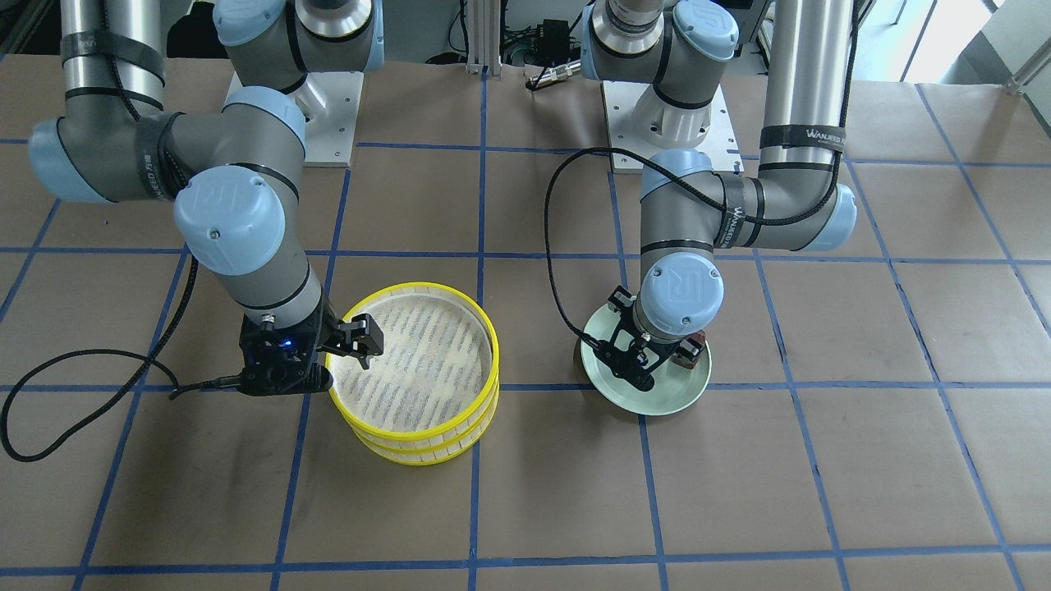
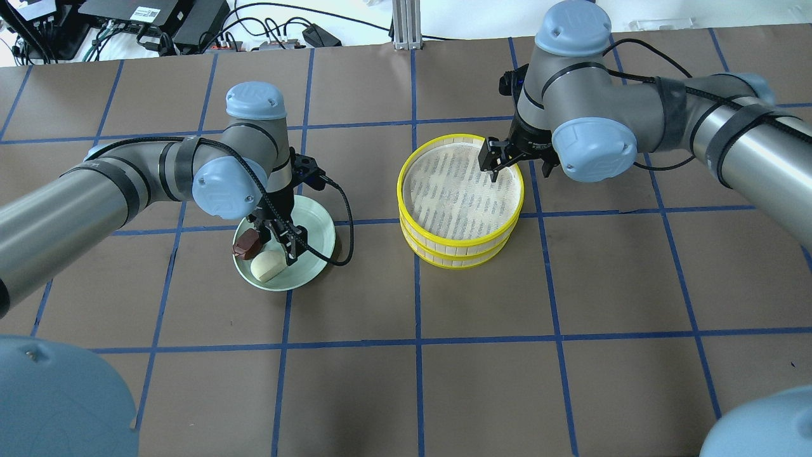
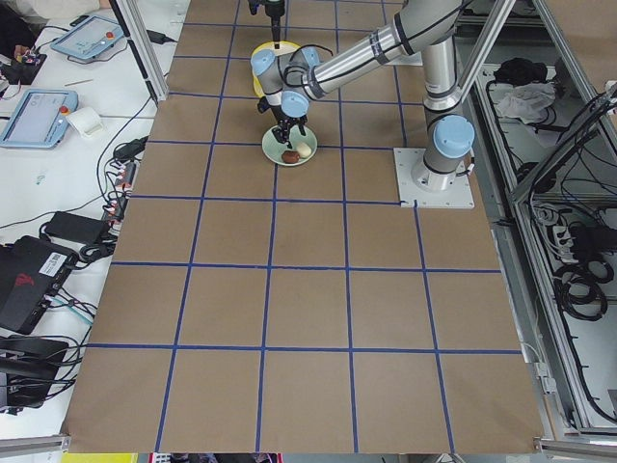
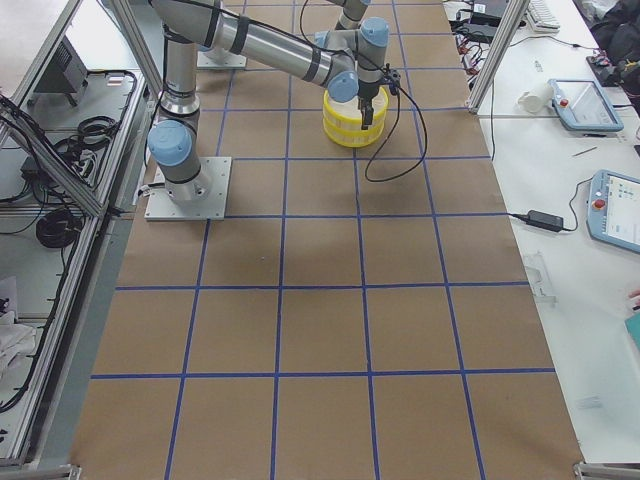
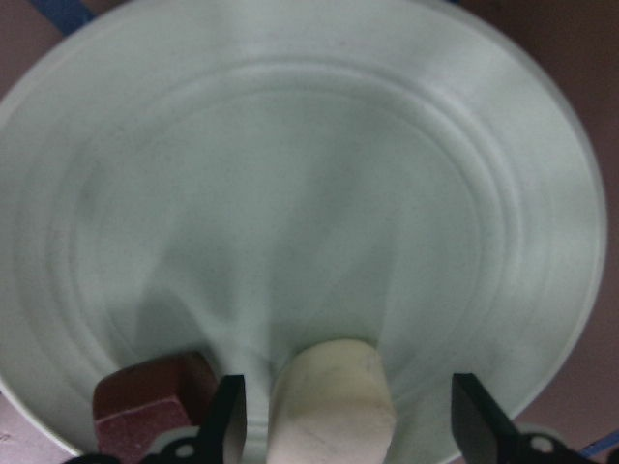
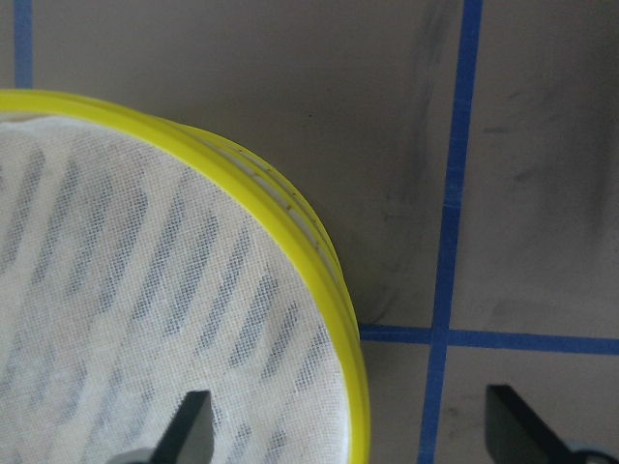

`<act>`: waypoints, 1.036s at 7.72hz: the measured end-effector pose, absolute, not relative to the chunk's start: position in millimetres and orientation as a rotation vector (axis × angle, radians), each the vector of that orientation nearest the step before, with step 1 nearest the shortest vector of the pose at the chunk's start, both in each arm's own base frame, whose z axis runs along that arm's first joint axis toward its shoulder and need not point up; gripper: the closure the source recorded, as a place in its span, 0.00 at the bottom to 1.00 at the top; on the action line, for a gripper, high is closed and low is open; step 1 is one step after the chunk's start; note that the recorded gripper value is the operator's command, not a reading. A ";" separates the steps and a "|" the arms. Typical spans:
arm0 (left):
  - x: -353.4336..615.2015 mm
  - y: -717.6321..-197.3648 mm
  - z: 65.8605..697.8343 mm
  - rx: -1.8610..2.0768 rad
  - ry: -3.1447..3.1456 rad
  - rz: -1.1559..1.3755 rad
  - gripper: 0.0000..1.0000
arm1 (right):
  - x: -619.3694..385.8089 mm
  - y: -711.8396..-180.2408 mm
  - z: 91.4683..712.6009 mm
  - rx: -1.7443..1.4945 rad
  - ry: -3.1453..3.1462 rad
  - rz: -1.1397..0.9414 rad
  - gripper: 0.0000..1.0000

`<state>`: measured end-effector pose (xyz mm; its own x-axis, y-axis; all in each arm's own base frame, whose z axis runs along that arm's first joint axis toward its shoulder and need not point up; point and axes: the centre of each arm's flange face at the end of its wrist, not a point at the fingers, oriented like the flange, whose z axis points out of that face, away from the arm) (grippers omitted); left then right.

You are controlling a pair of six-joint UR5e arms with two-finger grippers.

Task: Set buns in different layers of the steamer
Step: 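Grasp the white bun with left gripper while right gripper grips steamer rim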

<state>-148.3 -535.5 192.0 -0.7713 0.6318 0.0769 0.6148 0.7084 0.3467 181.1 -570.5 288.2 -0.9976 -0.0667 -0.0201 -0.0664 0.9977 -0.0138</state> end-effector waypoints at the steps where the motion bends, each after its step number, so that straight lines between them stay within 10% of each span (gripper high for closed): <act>1: -147.7 -535.4 191.5 1.045 2.851 0.558 0.25 | 179.9 -571.1 278.2 -0.108 3.123 -0.002 0.01; 4: -147.3 -536.5 182.4 1.046 2.843 0.579 0.32 | 179.0 -571.1 265.9 -0.105 3.115 0.031 0.12; 6: -147.5 -537.3 178.6 1.042 2.846 0.583 0.86 | 179.1 -571.1 264.3 -0.102 3.113 0.036 0.29; 8: -147.6 -537.9 178.6 1.045 2.845 0.581 1.00 | 179.0 -571.1 263.9 -0.104 3.113 0.037 0.42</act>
<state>-147.6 -537.9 178.6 -0.7693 0.6342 0.0767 0.6135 0.6999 0.3657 179.0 -571.1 263.9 -0.9974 -0.0664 -0.0273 -0.0670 0.9975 0.0226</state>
